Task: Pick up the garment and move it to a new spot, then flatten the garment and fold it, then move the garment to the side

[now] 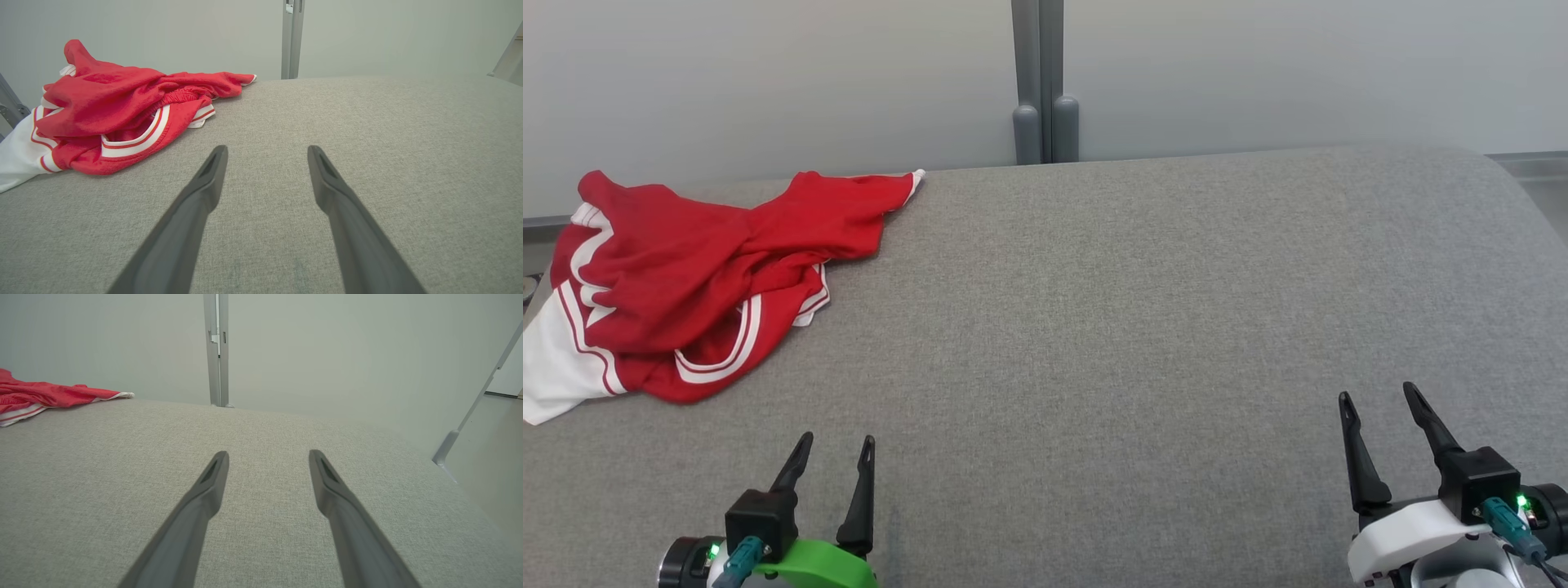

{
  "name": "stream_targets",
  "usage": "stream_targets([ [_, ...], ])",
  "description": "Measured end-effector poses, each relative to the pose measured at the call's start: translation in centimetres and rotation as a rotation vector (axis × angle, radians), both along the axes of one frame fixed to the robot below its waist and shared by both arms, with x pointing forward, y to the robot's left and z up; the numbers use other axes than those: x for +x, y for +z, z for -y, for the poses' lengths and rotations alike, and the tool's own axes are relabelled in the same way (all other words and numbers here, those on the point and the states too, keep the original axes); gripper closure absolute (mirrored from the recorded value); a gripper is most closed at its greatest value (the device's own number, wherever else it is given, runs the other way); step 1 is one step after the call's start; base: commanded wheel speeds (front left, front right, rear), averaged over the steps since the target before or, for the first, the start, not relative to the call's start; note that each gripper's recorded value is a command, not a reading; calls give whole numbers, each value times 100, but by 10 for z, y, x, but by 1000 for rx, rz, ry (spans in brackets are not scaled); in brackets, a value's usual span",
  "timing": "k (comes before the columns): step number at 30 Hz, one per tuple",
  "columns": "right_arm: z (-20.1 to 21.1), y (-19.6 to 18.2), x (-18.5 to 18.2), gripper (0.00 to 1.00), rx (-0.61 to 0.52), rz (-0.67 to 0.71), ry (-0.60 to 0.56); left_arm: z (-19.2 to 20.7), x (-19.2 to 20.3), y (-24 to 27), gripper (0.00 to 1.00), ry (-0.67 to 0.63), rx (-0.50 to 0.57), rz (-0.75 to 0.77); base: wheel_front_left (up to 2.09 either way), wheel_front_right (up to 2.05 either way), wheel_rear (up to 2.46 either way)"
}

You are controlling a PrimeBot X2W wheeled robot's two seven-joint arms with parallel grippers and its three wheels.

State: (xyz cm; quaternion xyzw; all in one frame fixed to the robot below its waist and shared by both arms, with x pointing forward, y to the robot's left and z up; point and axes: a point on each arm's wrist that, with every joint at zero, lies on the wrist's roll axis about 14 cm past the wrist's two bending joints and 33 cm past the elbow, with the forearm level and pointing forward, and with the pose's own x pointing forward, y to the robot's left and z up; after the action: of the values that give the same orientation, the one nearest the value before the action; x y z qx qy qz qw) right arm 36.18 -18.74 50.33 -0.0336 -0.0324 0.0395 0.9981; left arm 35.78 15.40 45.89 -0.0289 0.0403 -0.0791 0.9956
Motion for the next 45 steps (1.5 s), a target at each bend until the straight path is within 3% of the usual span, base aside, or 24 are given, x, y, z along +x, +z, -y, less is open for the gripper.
stream_targets([
  [26,-9,-9,1,0,31,-27,29,-5,-6,-5,0,27,-23,-15,0,0,0],
  [35,-57,-10,14,0,36,-33,166,-38,-22,-3,0,133,-22,-9,0,0,0],
  [45,-137,-6,23,0,31,-32,395,-97,-73,-13,0,345,-31,-28,0,0,0],
])
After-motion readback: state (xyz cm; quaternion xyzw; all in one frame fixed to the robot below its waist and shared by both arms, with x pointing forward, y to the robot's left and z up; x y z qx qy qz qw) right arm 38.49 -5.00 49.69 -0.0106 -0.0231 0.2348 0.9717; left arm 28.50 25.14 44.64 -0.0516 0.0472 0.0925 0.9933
